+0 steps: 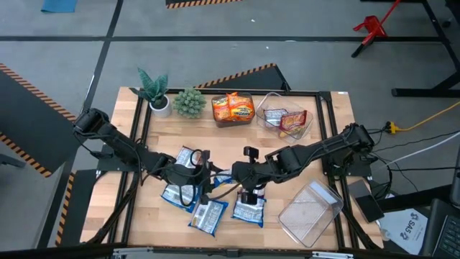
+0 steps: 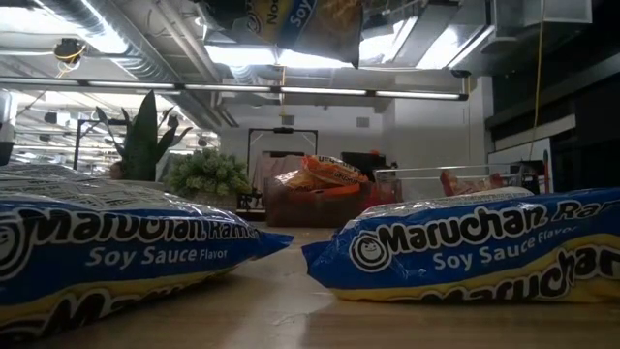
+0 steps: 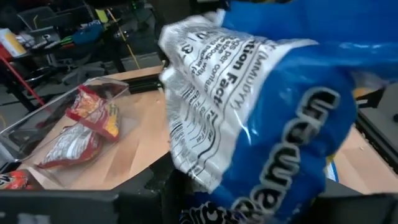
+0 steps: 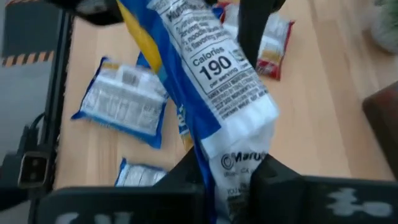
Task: Sort Maruchan noodles
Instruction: Put the blue noodle pack into the bottom transparent bin
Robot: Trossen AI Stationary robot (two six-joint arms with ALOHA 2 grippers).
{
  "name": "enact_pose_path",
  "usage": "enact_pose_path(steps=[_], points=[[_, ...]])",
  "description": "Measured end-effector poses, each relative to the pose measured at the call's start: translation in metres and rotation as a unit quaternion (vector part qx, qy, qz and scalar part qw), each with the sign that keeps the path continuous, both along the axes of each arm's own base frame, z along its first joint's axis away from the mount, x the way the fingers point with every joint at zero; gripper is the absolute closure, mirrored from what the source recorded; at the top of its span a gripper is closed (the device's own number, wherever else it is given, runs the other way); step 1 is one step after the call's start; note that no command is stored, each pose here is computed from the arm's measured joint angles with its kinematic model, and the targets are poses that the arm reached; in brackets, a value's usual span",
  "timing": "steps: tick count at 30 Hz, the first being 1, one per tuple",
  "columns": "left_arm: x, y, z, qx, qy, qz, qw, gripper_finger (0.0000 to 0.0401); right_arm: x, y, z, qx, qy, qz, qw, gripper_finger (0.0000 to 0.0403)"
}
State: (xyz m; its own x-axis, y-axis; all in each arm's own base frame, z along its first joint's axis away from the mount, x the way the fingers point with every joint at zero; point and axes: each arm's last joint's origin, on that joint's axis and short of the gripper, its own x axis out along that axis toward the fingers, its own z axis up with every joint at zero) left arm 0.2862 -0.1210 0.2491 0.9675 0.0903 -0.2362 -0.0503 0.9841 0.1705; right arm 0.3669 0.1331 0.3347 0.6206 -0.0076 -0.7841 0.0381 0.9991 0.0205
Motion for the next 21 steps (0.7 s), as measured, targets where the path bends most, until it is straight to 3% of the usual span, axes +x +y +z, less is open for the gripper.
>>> enact_pose_path(steps=[7, 14, 17, 21], points=[[0.002, 0.002, 0.005, -0.035, -0.024, 0.018, 0.999, 0.0287, -0.038, -0.011, 0.025, 0.044, 0.059, 0.010, 0.997, 0.0309], [0.007, 0.011, 0.013, -0.063, -0.066, 0.035, 0.995, 0.0318, -0.073, -0.018, 0.057, 0.091, 0.038, -0.022, 0.995, 0.0243], [0.010, 0.016, 0.016, -0.107, -0.086, 0.042, 0.990, 0.0318, -0.101, -0.010, 0.061, 0.094, 0.089, -0.034, 0.991, 0.0232], [0.016, 0.024, 0.016, -0.169, -0.104, 0.045, 0.979, 0.0318, -0.142, 0.009, 0.059, 0.060, 0.163, -0.081, 0.982, 0.0229]])
